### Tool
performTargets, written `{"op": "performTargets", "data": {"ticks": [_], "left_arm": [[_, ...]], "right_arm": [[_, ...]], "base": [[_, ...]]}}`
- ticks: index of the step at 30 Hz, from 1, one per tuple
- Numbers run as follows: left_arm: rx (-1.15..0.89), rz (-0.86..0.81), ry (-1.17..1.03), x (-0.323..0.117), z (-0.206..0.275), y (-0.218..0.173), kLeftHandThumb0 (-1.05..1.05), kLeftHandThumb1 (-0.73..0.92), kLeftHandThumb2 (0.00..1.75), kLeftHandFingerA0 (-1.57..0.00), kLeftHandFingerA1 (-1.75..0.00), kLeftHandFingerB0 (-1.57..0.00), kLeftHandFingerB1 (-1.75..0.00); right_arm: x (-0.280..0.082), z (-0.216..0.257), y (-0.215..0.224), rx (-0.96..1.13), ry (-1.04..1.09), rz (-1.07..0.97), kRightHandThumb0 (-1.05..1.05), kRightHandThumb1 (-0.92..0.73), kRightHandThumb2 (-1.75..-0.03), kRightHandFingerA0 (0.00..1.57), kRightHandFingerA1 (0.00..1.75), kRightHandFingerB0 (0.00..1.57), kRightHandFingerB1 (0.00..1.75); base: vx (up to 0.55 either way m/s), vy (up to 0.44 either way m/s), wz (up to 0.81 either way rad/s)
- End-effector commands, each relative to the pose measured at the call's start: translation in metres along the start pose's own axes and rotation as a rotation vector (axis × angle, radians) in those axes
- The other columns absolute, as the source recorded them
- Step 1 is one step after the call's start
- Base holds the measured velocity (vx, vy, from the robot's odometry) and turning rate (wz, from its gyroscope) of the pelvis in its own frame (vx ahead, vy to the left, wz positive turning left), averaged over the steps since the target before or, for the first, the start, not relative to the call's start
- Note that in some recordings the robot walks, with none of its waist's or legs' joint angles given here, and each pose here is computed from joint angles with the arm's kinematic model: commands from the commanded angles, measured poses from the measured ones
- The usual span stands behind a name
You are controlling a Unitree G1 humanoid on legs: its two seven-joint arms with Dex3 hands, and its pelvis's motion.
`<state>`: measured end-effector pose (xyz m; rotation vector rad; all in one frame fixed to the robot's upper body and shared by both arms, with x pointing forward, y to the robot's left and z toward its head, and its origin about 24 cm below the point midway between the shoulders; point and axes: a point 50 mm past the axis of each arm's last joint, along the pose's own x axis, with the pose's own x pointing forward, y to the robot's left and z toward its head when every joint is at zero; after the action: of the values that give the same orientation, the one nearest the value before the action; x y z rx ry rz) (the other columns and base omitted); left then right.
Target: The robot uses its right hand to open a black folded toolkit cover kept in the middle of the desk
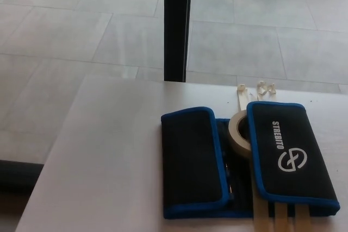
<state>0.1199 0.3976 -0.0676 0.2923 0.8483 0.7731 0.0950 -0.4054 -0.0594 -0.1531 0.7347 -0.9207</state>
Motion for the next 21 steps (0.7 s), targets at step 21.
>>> {"op": "performTargets", "data": {"ticks": [21], "left_arm": [[-0.163, 0.189, 0.015, 0.003, 0.004, 0.026, -0.44, 0.51, 0.55, -0.73, -0.76, -0.76, -0.55]], "right_arm": [[0.011, 0.134, -0.107, 1.019, -0.289, -0.277, -0.52, -0.66, -0.60, 0.90, 1.75, 0.18, 0.49]], "base": [[0.00, 0.000, 0.00]]}}
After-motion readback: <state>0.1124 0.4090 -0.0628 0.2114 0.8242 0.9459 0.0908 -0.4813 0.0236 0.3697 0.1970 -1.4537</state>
